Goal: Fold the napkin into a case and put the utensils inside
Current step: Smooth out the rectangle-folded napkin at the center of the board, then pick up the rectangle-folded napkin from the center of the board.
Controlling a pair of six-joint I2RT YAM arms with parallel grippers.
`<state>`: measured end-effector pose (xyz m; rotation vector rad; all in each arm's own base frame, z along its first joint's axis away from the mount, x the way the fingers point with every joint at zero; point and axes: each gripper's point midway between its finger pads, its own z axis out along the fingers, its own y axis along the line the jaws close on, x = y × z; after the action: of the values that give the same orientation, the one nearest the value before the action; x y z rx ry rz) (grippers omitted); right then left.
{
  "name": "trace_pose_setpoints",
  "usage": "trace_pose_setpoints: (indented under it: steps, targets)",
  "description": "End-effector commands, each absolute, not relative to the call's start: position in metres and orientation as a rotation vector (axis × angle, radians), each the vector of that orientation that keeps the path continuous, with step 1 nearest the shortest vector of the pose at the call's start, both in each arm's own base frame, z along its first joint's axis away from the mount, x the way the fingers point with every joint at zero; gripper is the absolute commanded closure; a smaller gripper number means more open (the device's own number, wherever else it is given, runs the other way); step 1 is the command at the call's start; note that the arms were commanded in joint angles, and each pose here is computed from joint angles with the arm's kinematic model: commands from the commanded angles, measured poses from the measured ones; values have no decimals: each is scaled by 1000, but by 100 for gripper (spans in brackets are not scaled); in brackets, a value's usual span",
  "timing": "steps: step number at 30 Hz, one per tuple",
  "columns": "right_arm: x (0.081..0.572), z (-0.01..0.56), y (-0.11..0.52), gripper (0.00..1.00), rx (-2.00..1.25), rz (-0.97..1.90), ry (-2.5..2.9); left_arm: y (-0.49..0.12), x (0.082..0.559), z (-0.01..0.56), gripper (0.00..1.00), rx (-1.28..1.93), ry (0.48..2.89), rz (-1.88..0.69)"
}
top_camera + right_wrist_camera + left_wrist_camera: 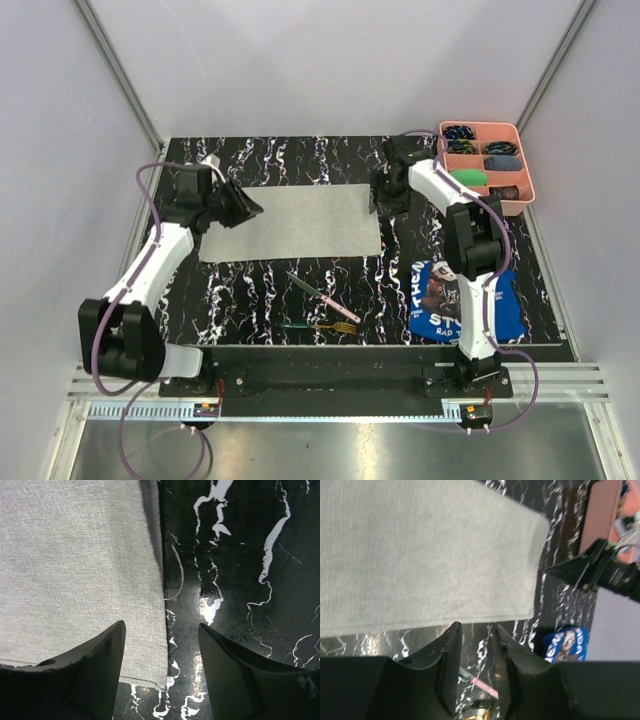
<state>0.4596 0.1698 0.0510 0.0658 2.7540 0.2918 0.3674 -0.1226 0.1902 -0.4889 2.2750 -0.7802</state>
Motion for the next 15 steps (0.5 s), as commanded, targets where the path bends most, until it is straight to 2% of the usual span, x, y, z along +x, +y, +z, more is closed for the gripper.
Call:
trace_pose_setpoints:
  steps: [1,12,15]
  targets:
    - [466,52,176,31,-19,134,2696,-123,342,202,66,-374,2235,-741]
    - [460,16,192,36,-24,109,2735,-119,291,196,65,-242,2258,-710]
    - [455,6,196,46,-25,91,2753,-118,288,190,65,-232,2272,-702]
